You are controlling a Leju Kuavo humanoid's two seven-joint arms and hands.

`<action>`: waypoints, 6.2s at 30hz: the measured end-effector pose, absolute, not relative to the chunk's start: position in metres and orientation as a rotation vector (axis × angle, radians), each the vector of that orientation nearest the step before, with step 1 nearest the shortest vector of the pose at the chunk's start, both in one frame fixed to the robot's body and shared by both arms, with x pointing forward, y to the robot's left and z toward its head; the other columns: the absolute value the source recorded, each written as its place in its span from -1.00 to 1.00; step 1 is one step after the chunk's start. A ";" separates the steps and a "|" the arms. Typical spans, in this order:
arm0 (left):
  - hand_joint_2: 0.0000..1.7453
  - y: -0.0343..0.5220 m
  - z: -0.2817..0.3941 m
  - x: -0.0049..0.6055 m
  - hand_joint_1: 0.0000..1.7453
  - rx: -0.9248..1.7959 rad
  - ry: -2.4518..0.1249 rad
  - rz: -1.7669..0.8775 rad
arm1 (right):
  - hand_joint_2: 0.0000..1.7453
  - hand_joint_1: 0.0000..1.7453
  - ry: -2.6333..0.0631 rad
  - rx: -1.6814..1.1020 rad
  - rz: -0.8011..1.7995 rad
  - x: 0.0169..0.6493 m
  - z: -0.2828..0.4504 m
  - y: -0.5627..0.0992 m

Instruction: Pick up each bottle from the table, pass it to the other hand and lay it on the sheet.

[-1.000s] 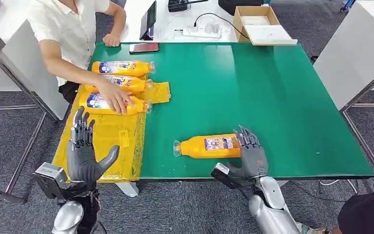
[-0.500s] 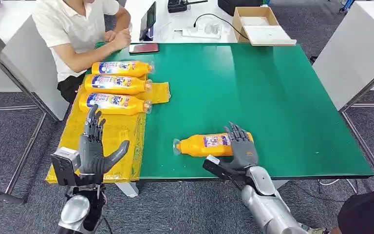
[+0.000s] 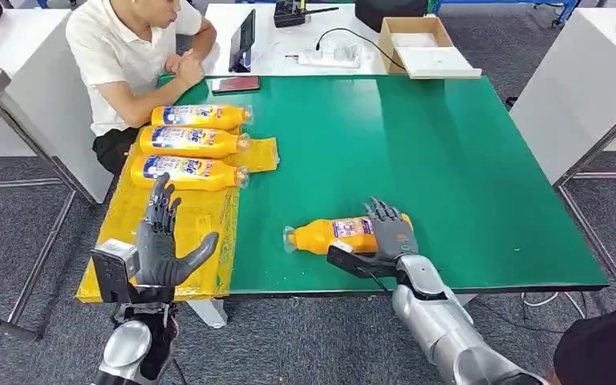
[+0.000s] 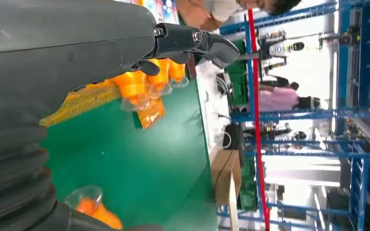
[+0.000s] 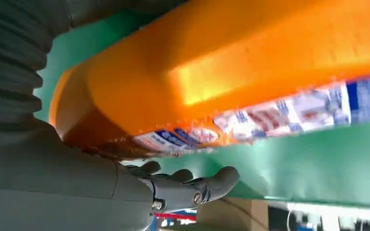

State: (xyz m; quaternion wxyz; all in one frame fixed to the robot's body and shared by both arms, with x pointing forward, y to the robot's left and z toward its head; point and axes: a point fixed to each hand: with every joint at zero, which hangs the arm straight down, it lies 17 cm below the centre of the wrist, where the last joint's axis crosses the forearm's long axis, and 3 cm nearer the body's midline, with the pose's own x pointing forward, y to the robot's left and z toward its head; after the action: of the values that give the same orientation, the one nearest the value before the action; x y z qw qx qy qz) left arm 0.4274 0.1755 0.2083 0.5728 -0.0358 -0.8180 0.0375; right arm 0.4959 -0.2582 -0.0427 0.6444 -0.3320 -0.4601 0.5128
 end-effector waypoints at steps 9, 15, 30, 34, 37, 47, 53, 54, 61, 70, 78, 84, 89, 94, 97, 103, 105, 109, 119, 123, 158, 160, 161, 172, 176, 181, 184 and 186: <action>1.00 0.171 0.208 0.427 -1.00 -0.102 -1.915 0.079 | 1.00 1.00 -1.013 -0.760 1.205 0.500 -0.043 -0.269; 1.00 0.167 0.208 0.426 -1.00 -0.113 -1.913 0.075 | 1.00 1.00 -1.048 -0.677 1.201 0.499 -0.044 -0.259; 1.00 0.182 0.191 0.429 -1.00 -0.091 -1.853 0.248 | 1.00 1.00 -1.681 -0.269 0.665 0.466 0.033 -0.177; 1.00 0.174 0.181 0.428 -1.00 -0.132 -1.815 0.265 | 1.00 1.00 -1.817 -0.296 0.524 0.453 0.072 -0.171; 1.00 0.163 0.176 0.426 -1.00 -0.194 -1.788 0.259 | 1.00 1.00 -1.923 -0.349 0.427 0.445 0.105 -0.178; 1.00 0.151 0.171 0.424 -1.00 -0.223 -1.771 0.233 | 1.00 1.00 -2.014 -0.360 0.356 0.433 0.140 -0.178; 1.00 0.117 0.168 0.415 -1.00 -0.338 -1.748 0.130 | 1.00 1.00 -2.083 -0.383 0.264 0.428 0.162 -0.185; 1.00 0.109 0.169 0.412 -1.00 -0.356 -1.750 0.100 | 1.00 1.00 -2.085 -0.378 0.259 0.428 0.164 -0.184; 1.00 0.076 0.167 0.398 -1.00 -0.427 -1.750 -0.025 | 1.00 1.00 -2.093 -0.264 0.297 0.427 0.164 -0.148; 1.00 0.049 0.153 0.384 -1.00 -0.423 -1.734 -0.157 | 1.00 1.00 -2.069 -0.138 0.218 0.447 0.171 -0.133; 1.00 0.039 0.150 0.382 -1.00 -0.443 -1.723 -0.182 | 1.00 1.00 -2.017 -0.131 0.353 0.450 0.148 -0.095; 1.00 0.036 0.149 0.384 -1.00 -0.446 -1.717 -0.187 | 1.00 1.00 -1.991 -0.112 0.436 0.444 0.133 -0.063; 1.00 0.045 0.148 0.391 -1.00 -0.411 -1.711 -0.109 | 1.00 1.00 -1.986 -0.098 0.492 0.436 0.127 -0.038; 1.00 0.055 0.152 0.399 -1.00 -0.397 -1.705 -0.004 | 1.00 1.00 -1.974 -0.042 0.550 0.421 0.118 -0.011; 1.00 0.055 0.154 0.400 -1.00 -0.430 -1.690 0.034 | 1.00 1.00 -1.958 -0.006 0.565 0.415 0.113 0.001; 1.00 0.057 0.153 0.401 -1.00 -0.439 -1.683 0.056 | 1.00 1.00 -1.945 0.015 0.581 0.410 0.108 0.009; 1.00 0.058 0.153 0.402 -1.00 -0.453 -1.677 0.076 | 1.00 1.00 -1.942 0.032 0.588 0.409 0.107 0.012; 1.00 0.065 0.156 0.404 0.74 -0.488 -1.670 0.145 | 1.00 1.00 -1.932 0.075 0.604 0.402 0.104 0.024; 1.00 0.075 0.165 0.403 1.00 -0.522 -1.701 0.205 | 1.00 -1.00 -1.938 0.132 0.649 0.398 0.105 0.040; 1.00 0.082 0.166 0.405 1.00 -0.507 -1.715 0.218 | -1.00 -1.00 -1.939 0.140 0.656 0.396 0.105 0.043; 1.00 0.195 0.126 0.517 1.00 1.037 -1.660 -0.807 | -1.00 -1.00 -1.881 0.202 0.404 0.358 0.085 0.004; 1.00 0.199 0.108 0.530 1.00 1.053 -1.572 -0.889 | -1.00 -1.00 -1.880 0.222 0.407 0.357 0.086 0.006; 1.00 0.201 0.102 0.535 1.00 1.053 -1.540 -0.913 | -1.00 -1.00 -1.877 0.230 0.407 0.357 0.086 0.007; 1.00 0.225 0.058 0.559 -0.32 0.911 -1.314 -0.948 | -1.00 -1.00 -1.859 0.263 0.373 0.357 0.085 0.006; 1.00 0.226 0.048 0.561 -1.00 0.865 -1.268 -0.977 | -1.00 -1.00 -1.858 0.252 0.359 0.358 0.084 0.004; -1.00 0.211 0.033 0.555 -1.00 0.722 -1.263 -1.022 | -1.00 -1.00 -1.859 0.232 0.347 0.360 0.084 0.001; -1.00 0.200 0.026 0.550 -1.00 0.640 -1.269 -1.057 | -1.00 -1.00 -1.860 0.222 0.344 0.360 0.084 -0.001; -1.00 0.194 0.027 0.549 -1.00 0.614 -1.286 -1.077 | -1.00 -1.00 -1.860 0.213 0.340 0.361 0.083 -0.003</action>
State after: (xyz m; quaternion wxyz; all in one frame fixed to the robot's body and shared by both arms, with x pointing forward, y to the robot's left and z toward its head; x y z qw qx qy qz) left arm 0.5489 0.1938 0.0272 0.6268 0.2679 -0.5609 -0.4698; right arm 0.3607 -0.0026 0.0832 0.5805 0.0914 -0.7959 0.1457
